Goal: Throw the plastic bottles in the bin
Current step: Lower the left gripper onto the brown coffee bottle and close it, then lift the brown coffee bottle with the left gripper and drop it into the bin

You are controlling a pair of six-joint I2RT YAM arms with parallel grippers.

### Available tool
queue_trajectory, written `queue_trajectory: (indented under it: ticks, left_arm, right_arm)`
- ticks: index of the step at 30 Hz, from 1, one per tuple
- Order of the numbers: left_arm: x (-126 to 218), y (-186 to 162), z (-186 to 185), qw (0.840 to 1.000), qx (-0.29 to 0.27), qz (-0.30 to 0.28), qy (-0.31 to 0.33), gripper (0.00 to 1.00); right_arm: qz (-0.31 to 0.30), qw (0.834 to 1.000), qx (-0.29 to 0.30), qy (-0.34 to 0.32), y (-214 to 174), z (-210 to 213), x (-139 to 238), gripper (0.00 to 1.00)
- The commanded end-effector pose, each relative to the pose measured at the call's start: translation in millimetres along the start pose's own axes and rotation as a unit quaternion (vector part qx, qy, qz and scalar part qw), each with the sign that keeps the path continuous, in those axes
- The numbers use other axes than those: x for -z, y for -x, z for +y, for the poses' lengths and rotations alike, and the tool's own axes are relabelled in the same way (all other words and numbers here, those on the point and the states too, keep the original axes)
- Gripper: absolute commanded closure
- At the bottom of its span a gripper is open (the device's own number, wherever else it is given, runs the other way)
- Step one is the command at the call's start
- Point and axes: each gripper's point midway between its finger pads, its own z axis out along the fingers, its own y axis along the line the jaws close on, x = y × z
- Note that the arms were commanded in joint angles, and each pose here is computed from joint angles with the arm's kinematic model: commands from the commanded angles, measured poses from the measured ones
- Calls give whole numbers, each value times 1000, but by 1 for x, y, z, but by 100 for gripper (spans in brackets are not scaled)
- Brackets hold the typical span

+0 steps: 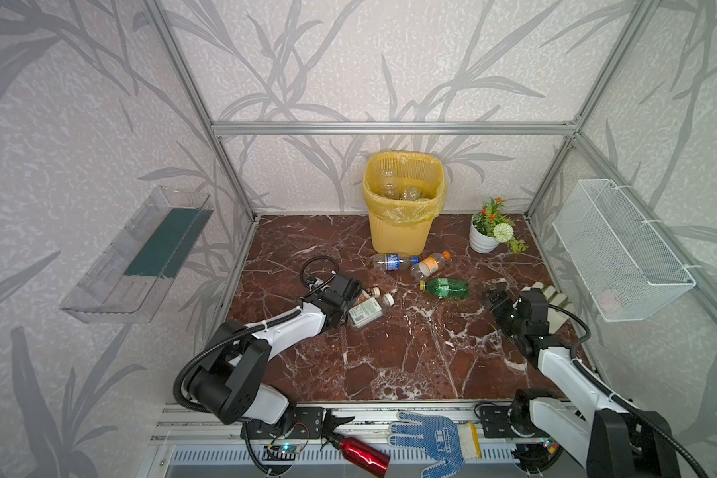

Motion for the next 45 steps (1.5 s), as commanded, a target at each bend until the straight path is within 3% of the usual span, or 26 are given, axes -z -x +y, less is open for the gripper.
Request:
queue_trajectory:
  ticks: [1,20,32,36,45]
  left_arm:
    - [-8,2,-16,1000,-2,7,-15,1]
    - [-48,20,-48,999,-27,17,-10,4]
    - [-75,8,-50,998,-33,55,20,7]
    - [-80,8,-52,998,-30,57,20,13]
    - [-77,27,-76,999,-11,41,-25,40]
  right_arm:
    - [-3,1000,4,-11,-1,-7,2,5]
    - [-10,1000,4,-27,-1,-15,7,5]
    - [-21,999,4,-34,1,-19,12,5]
    - [-27,999,7,-37,2,-20,15,5]
    - [-31,999,7,-35,3,-20,18,4]
